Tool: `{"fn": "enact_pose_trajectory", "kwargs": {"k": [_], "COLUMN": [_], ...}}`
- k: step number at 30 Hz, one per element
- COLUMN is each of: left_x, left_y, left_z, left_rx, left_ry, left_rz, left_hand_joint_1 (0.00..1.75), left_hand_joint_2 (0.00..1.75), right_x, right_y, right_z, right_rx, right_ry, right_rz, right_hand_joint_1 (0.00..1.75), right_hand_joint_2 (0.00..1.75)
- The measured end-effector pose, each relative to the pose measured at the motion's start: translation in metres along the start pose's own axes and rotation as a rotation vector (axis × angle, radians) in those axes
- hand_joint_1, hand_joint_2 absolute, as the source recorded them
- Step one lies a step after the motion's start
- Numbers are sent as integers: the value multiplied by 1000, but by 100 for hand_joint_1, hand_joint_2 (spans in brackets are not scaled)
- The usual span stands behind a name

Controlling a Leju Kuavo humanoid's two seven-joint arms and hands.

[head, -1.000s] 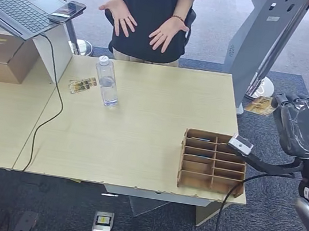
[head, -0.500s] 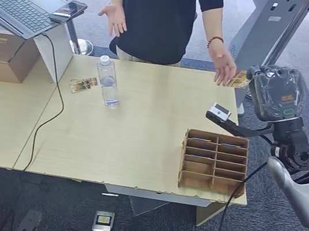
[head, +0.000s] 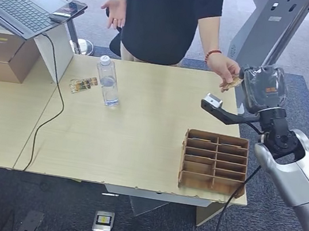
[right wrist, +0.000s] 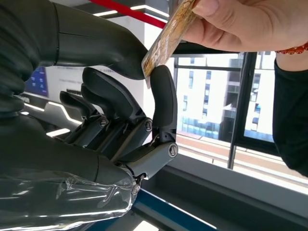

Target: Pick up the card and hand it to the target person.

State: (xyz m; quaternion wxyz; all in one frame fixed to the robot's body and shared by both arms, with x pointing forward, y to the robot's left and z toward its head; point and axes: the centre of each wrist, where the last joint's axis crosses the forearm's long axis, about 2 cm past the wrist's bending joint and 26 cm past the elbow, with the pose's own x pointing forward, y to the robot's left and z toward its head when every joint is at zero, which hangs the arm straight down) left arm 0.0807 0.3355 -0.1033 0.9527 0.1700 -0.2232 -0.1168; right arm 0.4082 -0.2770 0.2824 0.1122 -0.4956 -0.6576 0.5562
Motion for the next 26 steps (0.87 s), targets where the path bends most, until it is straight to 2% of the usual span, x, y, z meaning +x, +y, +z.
{"fn": "enact_pose_trajectory", "kwargs": {"k": [1, 3, 4, 5, 15, 26], "left_x": [0, 0, -1, -1, -3, -7], "left_y": [0, 0, 0, 0, -1, -1], "left_z": [0, 0, 0, 0, 1, 2], "left_rx": [0, 0, -1, -1, 0, 11], "left_ry": [0, 0, 1, 3, 24, 60], "left_rz": [0, -1, -1, -1, 9, 27], "left_hand_joint_1": [0, 0, 0, 0, 0, 0], "left_hand_joint_2": [175, 175, 175, 175, 175, 175], "right_x": [0, 2, 2, 3, 7, 8], "right_y": [2, 8, 10, 12, 17, 0], "right_z": [-1, -2, -2, -2, 2, 47], "right_rx": [9, 24, 29, 32, 46, 74], "right_ry": [5, 13, 18, 24, 97, 201], "right_rz": [-2, -12, -20, -28, -102, -161], "right_hand_joint_1": [117, 35, 7, 0, 0, 0], "right_hand_joint_2": [175, 175, 175, 175, 175, 175]}}
